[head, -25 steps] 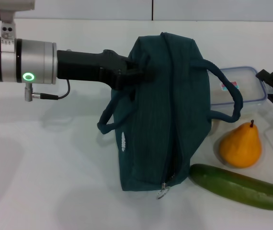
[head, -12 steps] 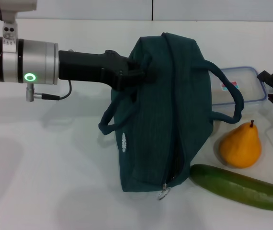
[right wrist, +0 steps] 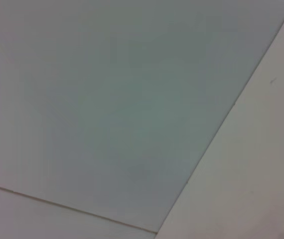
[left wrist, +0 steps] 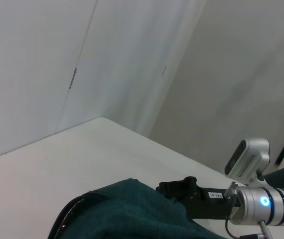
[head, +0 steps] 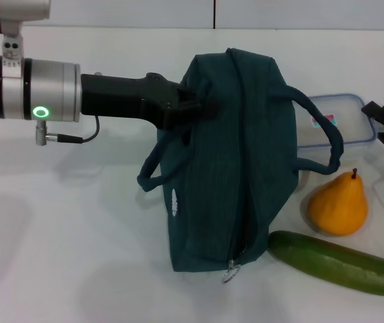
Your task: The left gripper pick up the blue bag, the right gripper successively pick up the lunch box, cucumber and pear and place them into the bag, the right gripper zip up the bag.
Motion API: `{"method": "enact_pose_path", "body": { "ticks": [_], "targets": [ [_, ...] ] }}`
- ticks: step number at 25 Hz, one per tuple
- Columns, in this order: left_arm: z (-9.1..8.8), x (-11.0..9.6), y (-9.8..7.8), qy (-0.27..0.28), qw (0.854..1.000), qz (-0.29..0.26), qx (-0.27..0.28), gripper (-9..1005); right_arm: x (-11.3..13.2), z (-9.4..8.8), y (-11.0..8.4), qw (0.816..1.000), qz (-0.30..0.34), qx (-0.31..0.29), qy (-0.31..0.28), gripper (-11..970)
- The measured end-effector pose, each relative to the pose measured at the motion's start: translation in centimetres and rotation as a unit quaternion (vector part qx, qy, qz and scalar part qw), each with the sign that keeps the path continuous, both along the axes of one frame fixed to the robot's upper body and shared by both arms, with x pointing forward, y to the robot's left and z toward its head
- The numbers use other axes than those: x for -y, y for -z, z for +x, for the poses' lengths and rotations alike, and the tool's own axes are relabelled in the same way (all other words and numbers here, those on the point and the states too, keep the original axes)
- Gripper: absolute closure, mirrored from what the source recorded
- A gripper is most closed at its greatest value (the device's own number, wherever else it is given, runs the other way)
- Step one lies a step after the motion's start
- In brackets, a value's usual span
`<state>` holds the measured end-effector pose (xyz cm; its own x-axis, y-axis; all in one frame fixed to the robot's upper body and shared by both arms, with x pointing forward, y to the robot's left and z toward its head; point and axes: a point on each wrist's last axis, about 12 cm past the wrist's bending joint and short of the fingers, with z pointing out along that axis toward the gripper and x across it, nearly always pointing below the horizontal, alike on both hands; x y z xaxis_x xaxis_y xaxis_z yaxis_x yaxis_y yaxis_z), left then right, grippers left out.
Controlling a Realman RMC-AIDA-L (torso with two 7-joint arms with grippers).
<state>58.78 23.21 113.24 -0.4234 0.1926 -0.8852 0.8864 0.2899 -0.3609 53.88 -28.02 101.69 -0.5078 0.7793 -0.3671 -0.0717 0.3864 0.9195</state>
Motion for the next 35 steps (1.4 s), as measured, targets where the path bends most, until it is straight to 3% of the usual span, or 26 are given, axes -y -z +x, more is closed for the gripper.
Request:
{"method": "enact_pose_path", "body": {
  "ticks": [23, 35],
  "targets": [
    [0.0, 0.0, -0.1, 0.001, 1.0, -0.006, 0.013, 917, 0.4, -0.5, -0.4, 0.999, -0.013, 0.042, 0.004, 818],
    [0.0, -0.7, -0.3, -0.02, 0.999, -0.025, 0.018, 916, 0.7, -1.0, -1.3, 0.994, -0.039, 0.105, -0.007, 854]
  ]
}}
